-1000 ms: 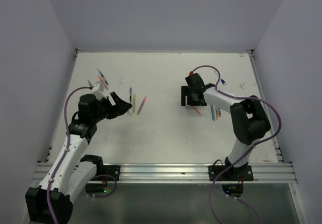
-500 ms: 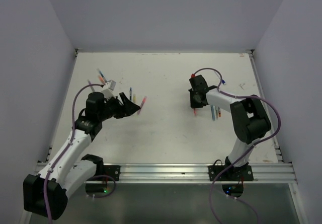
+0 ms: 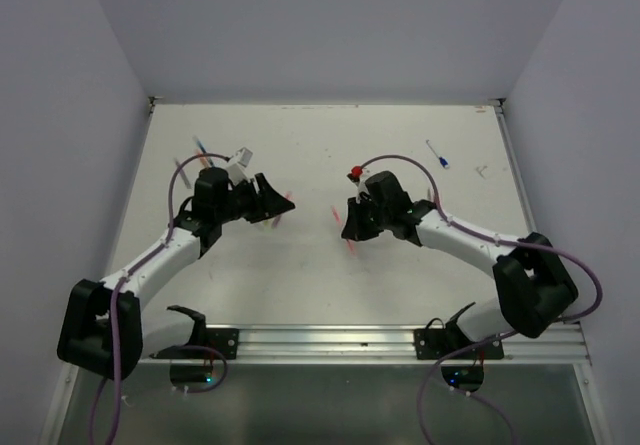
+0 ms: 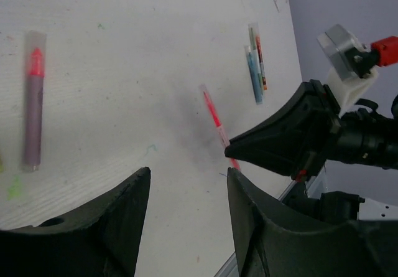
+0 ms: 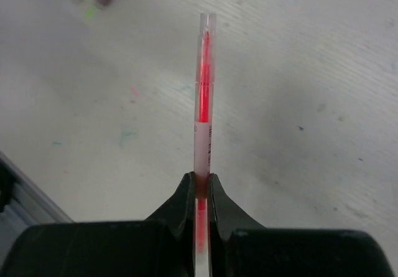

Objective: Open the pen caps

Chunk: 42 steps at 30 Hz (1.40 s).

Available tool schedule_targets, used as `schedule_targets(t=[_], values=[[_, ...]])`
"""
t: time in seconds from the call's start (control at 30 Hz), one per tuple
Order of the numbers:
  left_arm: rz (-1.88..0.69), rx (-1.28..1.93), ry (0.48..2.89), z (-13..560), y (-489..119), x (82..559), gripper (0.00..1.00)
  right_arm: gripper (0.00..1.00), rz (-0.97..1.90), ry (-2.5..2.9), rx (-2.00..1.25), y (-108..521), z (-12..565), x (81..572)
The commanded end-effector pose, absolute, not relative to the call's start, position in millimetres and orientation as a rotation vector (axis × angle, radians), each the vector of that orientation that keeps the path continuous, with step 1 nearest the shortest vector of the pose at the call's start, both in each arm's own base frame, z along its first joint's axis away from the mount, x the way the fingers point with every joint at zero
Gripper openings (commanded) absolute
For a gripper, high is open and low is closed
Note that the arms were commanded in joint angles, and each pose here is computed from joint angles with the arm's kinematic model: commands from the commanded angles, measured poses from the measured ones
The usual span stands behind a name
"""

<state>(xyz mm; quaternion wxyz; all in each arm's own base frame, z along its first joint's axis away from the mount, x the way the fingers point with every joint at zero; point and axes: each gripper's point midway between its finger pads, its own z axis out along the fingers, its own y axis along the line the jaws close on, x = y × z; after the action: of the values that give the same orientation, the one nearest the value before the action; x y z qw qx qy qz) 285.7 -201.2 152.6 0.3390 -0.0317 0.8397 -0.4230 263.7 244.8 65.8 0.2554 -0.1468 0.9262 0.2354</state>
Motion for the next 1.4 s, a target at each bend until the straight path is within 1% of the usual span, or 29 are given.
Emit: schedule_targets(t=[0.0, 0.13, 0.3, 0.67, 1.0, 1.13, 1.23, 1.27, 1.37], values=[[-1.247, 0.010, 2.045, 189.9, -232.8, 297.0, 0.54, 0.00, 0.972, 2.375, -0.472, 286.3, 111.0, 239.7], [-1.280, 0.006, 2.051, 183.8, -247.9, 300.2, 0.49, 0.00, 1.089, 2.301, -0.470, 296.0, 132.3, 221.0], [-1.324, -0.016, 2.035, 185.1, -260.0, 298.3, 0.45, 0.00, 1.171, 2.260, -0.486, 306.0, 138.4, 212.2], [-1.348, -0.052, 2.061, 178.5, -268.2, 291.0, 0.45, 0.00, 1.206, 2.188, -0.473, 315.0, 155.3, 213.2], [-1.348, -0.067, 2.074, 175.4, -271.8, 287.2, 0.44, 0.00, 1.190, 2.176, -0.465, 317.4, 157.1, 213.6], [-1.378, -0.058, 2.071, 176.4, -275.0, 282.6, 0.41, 0.00, 1.173, 2.165, -0.459, 319.3, 158.8, 218.8], [-1.380, -0.055, 2.076, 175.5, -275.8, 281.2, 0.37, 0.00, 1.165, 2.154, -0.459, 320.9, 162.0, 221.9], [-1.383, -0.054, 2.078, 175.1, -276.4, 280.6, 0.34, 0.00, 1.164, 2.158, -0.462, 321.7, 161.0, 222.6], [-1.397, -0.050, 2.074, 177.2, -277.7, 279.9, 0.31, 0.00, 1.145, 2.158, -0.459, 321.6, 160.8, 226.0]])
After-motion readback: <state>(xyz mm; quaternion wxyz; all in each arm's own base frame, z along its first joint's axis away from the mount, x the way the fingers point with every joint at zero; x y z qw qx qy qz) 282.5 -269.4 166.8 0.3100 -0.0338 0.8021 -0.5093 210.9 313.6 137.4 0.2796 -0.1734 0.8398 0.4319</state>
